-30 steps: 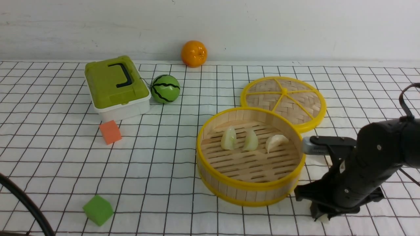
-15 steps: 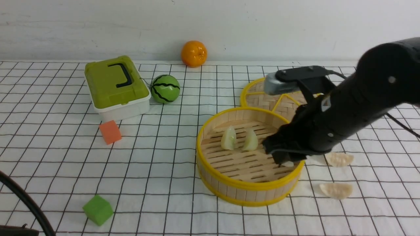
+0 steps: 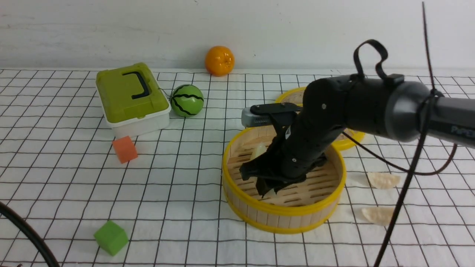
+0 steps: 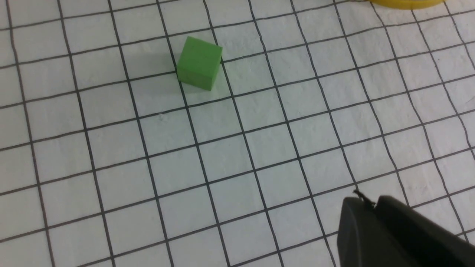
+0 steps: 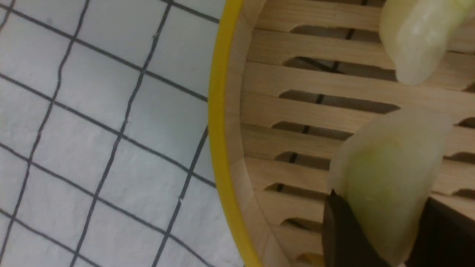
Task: Put the dumplings into the steamer on the table with the white tablecloth.
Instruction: 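Place the dumpling in the bamboo steamer basket with the right gripper, then reach for and grasp a dumpling lying on the table beside the steamer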
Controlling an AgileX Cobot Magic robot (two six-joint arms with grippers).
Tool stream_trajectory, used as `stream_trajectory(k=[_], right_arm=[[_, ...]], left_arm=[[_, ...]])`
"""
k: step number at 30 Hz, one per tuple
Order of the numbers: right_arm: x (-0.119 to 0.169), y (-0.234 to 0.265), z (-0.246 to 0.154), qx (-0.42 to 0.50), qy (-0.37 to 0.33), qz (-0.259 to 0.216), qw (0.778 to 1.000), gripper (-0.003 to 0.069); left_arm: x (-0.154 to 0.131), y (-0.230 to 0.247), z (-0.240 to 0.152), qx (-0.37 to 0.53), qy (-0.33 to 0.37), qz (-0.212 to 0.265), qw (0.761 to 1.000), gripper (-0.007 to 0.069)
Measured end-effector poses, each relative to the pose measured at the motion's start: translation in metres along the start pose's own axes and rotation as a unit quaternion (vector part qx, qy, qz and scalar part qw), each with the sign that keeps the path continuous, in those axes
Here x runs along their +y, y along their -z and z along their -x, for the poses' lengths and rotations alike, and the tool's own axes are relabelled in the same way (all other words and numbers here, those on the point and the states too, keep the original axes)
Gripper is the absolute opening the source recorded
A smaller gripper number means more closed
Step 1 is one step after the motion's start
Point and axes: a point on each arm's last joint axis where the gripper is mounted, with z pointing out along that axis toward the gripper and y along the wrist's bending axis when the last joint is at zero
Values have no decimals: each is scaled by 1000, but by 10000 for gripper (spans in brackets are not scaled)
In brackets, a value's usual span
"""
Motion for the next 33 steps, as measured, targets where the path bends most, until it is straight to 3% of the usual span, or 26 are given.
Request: stream_trajectory(k=[2,10,13,15,20,25,26,31,33], right_arm=[[-1,-6,0,3,-1,-2,1000,219],[0,-8,-1,14,-7,4,1000,397],[4,10,-2,19,12,8,1000,426],[10,50,-4,10,63,6,998,437],[9,121,-19,10,138,-41,990,433],[-25,142,-43,26,121,-101,987,412],[-51,136,-50,37,85,-113,989,405],[-104,106,-68,61,17,-119,991,400],[-113,99,-70,69,18,-120,990,400]], left_arm=[[0,0,0,0,-1,0,1000,48],[1,0,0,-1,-3,3,1000,53],[1,0,0,-1,-3,4,1000,56],[1,0,0,-1,-4,5,1000,58],[1,0,0,-1,-4,5,1000,62],[1,0,0,-2,-4,4,1000,69],[1,0,1,-3,-4,3,1000,71],[0,0,2,-9,-4,0,1000,72],[0,0,2,-11,-4,-1,1000,72]])
